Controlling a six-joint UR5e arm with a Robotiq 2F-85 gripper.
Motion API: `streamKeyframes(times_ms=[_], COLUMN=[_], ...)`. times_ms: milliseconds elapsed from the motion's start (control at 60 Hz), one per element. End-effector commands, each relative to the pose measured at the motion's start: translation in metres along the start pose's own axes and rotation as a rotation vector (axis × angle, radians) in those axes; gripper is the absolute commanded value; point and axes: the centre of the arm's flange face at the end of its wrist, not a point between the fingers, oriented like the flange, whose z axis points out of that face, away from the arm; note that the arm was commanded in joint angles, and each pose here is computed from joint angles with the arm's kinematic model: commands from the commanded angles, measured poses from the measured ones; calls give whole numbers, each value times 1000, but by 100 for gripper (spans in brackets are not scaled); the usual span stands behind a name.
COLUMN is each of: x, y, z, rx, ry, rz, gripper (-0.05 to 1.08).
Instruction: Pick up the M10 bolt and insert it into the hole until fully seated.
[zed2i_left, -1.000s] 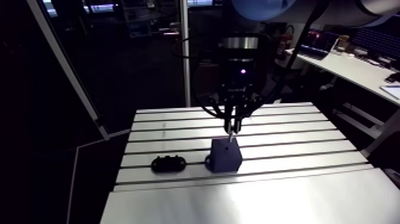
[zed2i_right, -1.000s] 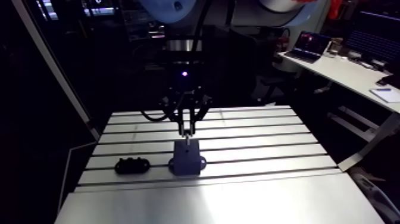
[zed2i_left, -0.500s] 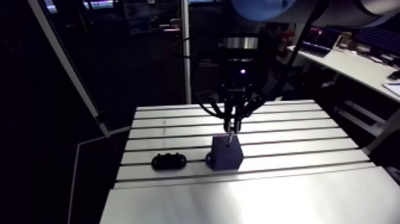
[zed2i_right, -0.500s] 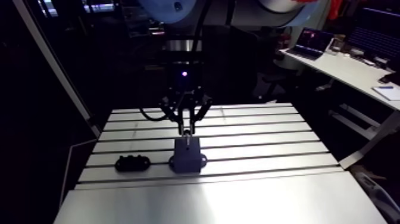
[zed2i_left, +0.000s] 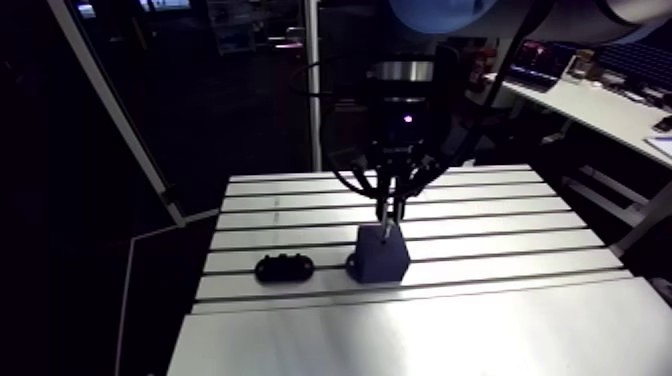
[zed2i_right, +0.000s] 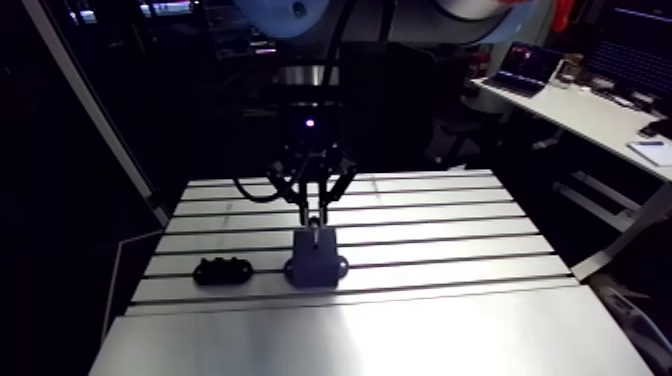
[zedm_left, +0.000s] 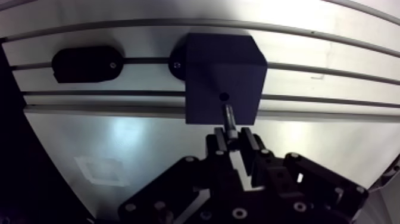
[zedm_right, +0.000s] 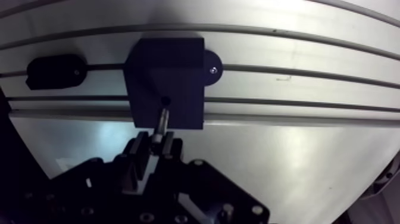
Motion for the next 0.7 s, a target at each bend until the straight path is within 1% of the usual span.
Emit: streamKeyframes(times_ms=[17, 300, 633, 700], x=[2, 2, 1, 2], y=[0, -1, -1, -1], z=[3, 4, 10, 12], rx=[1, 0, 2, 1], ry=[-7, -8, -20, -15], rz=[1, 5, 10, 10], gripper=[108, 108, 108, 108])
